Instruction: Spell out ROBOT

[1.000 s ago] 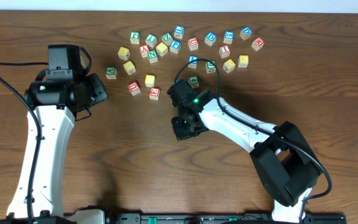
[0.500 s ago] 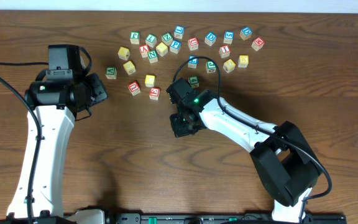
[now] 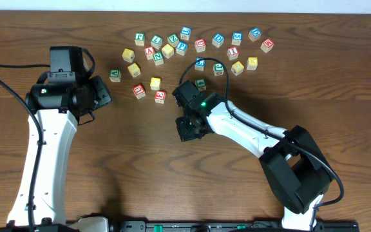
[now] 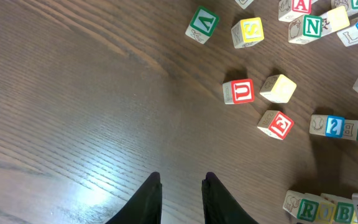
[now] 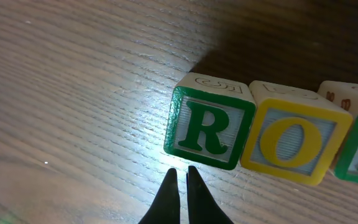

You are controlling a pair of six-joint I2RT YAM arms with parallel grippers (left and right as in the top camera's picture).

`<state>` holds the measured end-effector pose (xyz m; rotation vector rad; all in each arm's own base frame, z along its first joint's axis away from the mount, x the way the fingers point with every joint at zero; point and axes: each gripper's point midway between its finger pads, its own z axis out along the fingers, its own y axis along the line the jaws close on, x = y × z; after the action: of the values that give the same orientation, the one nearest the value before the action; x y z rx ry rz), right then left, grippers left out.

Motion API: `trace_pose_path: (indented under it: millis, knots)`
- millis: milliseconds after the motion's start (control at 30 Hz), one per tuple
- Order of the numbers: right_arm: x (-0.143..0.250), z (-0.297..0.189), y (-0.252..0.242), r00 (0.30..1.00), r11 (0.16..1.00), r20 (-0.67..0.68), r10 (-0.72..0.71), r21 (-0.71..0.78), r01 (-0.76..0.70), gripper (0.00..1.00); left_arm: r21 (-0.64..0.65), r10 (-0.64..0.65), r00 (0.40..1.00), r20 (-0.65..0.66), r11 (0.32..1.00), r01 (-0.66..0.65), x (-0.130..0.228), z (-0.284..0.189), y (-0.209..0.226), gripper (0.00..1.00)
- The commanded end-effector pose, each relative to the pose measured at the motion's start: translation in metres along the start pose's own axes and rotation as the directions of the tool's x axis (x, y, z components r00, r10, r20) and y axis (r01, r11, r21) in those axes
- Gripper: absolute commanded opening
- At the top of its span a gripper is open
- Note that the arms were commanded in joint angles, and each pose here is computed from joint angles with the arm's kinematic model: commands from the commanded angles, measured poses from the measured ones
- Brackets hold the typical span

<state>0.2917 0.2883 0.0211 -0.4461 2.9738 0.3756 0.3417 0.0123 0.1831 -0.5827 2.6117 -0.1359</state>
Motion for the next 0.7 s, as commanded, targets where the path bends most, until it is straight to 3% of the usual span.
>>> trace_pose_path:
  millis: [0,667]
  knots:
    - [-0.0008,0.0,-0.0019,1.0,1.0,0.009,0.01,0.012,-0.01,0.01,-0.012,0.018,1.0,0.006,1.0,-0.018,-0.0021,0.0002,0.0025,0.22]
    - [-0.0067,-0.0007,-0.0021,0.999,1.0,0.033,0.003,0.018,-0.004,0.01,-0.012,0.018,1.0,0.006,1.0,-0.018,-0.0021,0.0002,0.0025,0.22]
